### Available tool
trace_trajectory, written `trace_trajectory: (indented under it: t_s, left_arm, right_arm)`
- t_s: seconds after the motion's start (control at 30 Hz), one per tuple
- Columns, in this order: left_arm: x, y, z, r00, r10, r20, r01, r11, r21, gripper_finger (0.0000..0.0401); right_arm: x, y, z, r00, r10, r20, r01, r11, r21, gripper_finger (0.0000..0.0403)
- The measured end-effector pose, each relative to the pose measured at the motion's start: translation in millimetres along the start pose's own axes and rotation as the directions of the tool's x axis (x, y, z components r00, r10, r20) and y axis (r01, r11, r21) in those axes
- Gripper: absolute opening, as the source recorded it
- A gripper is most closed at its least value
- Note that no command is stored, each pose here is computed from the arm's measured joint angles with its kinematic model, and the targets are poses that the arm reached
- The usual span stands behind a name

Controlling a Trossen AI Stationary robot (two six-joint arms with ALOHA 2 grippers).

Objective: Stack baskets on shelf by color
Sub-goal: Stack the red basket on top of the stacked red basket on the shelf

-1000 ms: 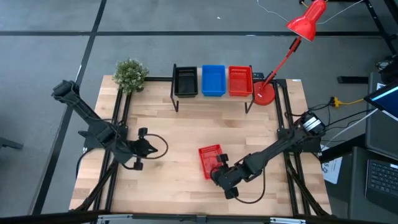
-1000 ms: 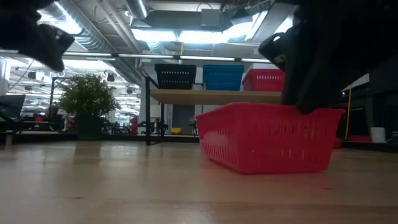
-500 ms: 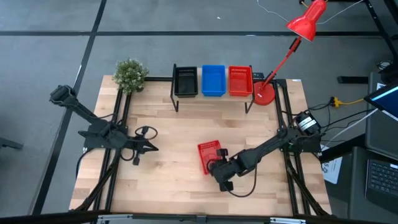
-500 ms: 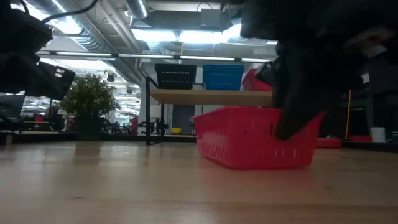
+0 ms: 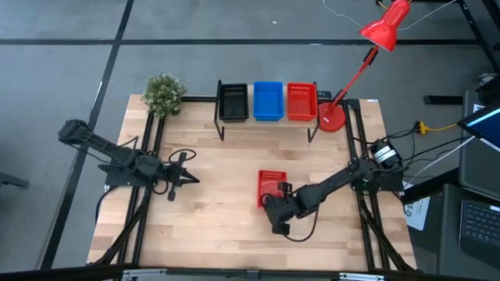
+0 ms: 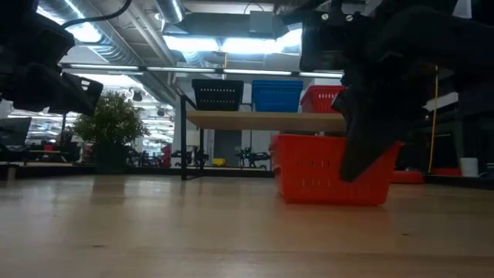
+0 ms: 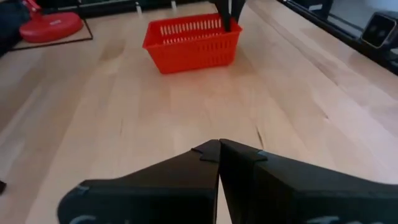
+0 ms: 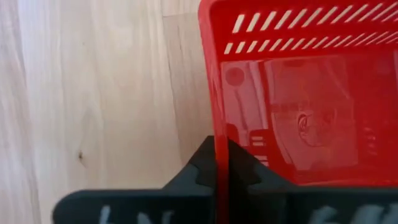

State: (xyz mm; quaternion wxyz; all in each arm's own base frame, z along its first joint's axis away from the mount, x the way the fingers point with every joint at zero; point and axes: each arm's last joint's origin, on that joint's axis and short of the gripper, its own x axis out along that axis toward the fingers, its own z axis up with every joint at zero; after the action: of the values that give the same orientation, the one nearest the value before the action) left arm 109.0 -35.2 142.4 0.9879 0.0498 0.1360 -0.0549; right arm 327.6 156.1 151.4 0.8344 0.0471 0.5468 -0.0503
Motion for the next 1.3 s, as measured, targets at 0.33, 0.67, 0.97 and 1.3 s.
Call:
trace_trajectory:
  t_s: [0.33,0.67,0.97,1.3]
  left_arm:
    - [-10.3,4.3,9.0,0.999,0.04,-0.016,-0.041,0.999,-0.023,0.0]
    - [-21.1,7.5,18.6,0.989,0.05,0.138,-0.047,0.999,-0.028,0.0]
    - [-27.7,9.2,23.5,0.968,0.052,0.244,-0.041,0.998,-0.051,0.0]
    - [-24.6,6.6,22.2,0.947,-0.002,0.322,-0.001,1.0,0.011,0.0]
  right_arm:
    - [-76.2,17.6,41.5,0.992,-0.122,-0.02,0.12,0.99,-0.081,0.0001]
    - [-194.7,-2.9,84.6,0.959,-0.27,0.083,0.276,0.959,-0.07,0.0]
    - [-227.1,-72.5,111.4,0.925,-0.369,0.087,0.378,0.915,-0.14,0.0]
    - [-270.9,-176.5,108.7,0.922,-0.382,0.067,0.387,0.905,-0.177,0.0]
